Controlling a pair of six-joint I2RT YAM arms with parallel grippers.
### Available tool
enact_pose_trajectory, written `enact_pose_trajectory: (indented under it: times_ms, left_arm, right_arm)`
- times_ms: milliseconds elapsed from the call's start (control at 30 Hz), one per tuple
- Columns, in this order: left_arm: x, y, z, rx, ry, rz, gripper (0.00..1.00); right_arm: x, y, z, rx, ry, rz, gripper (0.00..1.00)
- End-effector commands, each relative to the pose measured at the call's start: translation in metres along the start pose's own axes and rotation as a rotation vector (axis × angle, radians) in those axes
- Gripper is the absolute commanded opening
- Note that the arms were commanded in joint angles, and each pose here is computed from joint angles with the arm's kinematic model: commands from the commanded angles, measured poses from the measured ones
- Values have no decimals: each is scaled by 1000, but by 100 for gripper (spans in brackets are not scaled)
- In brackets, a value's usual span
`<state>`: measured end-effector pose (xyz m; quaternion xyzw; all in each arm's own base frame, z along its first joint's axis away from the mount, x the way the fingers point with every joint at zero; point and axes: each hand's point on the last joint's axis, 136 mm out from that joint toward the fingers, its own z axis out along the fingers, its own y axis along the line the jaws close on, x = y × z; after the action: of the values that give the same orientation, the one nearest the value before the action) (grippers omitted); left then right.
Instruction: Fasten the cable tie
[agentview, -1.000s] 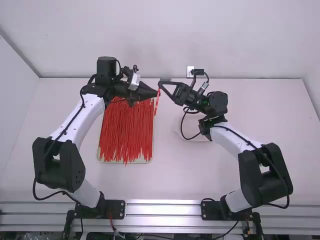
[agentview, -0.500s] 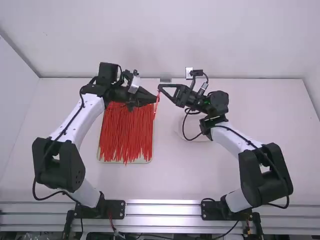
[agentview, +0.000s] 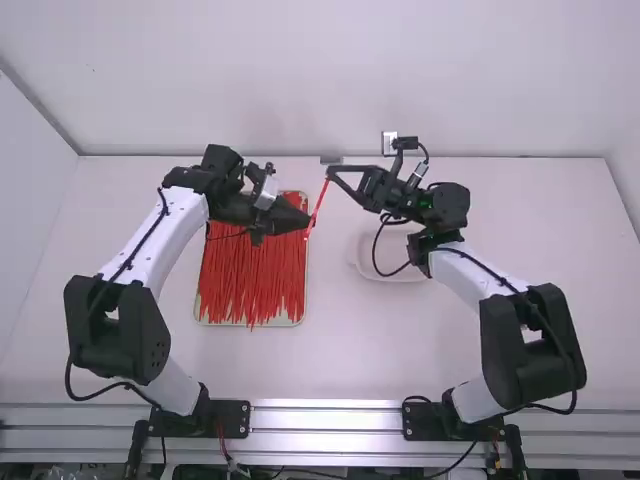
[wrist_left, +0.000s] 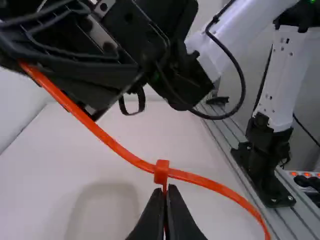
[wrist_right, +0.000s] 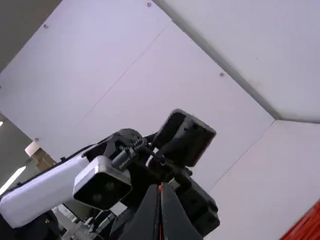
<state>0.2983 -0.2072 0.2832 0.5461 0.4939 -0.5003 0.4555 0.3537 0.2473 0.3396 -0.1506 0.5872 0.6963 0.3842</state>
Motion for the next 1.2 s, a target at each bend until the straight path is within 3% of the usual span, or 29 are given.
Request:
enact_pose_trajectory:
  times_ms: [0, 500, 1167]
  left_arm:
    - [11, -5, 1, 2, 54, 128, 1]
    - [45, -15, 3, 10, 62, 87, 1]
    - [50, -16, 3, 11, 61, 85, 1]
  right_arm:
    - [-41, 3, -10, 25, -146, -42, 0]
    - [-66, 5, -30, 33, -206, -71, 0]
    - [-66, 4, -32, 36, -202, -72, 0]
